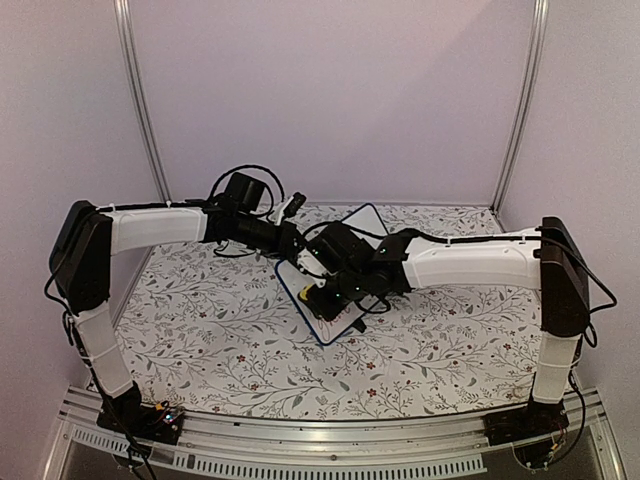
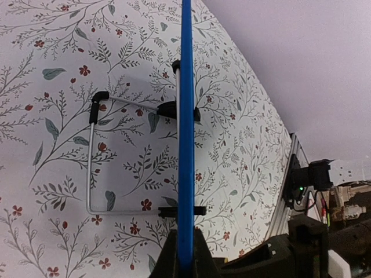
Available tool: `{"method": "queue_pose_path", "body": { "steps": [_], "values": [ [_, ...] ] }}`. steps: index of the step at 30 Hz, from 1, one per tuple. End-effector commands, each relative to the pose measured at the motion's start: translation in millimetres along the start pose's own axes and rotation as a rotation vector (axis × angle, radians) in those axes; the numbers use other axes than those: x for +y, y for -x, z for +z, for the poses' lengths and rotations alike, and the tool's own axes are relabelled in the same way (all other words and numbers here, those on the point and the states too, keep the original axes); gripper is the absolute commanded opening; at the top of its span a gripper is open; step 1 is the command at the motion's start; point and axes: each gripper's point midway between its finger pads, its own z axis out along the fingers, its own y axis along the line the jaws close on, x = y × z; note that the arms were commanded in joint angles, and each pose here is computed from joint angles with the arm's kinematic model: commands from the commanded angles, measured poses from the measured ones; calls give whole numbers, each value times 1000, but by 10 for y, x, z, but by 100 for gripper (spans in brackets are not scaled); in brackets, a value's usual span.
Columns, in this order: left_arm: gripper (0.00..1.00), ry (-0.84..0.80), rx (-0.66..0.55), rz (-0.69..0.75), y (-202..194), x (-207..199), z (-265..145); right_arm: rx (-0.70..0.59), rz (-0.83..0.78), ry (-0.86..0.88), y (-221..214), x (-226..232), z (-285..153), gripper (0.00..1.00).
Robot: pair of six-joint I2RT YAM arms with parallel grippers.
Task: Erase the whiteboard
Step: Erase the whiteboard at the center of the board.
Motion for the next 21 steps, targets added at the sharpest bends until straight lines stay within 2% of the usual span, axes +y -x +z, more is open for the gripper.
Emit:
{"method": "queue_pose_path", "body": {
  "steps": [1, 21],
  "values": [
    [0, 19, 36, 41, -113, -65, 26, 90, -4, -20, -326, 11, 124, 13],
    [0, 19, 29, 45, -95, -86, 8, 186, 16, -38, -801, -11, 131, 13]
  ]
}}
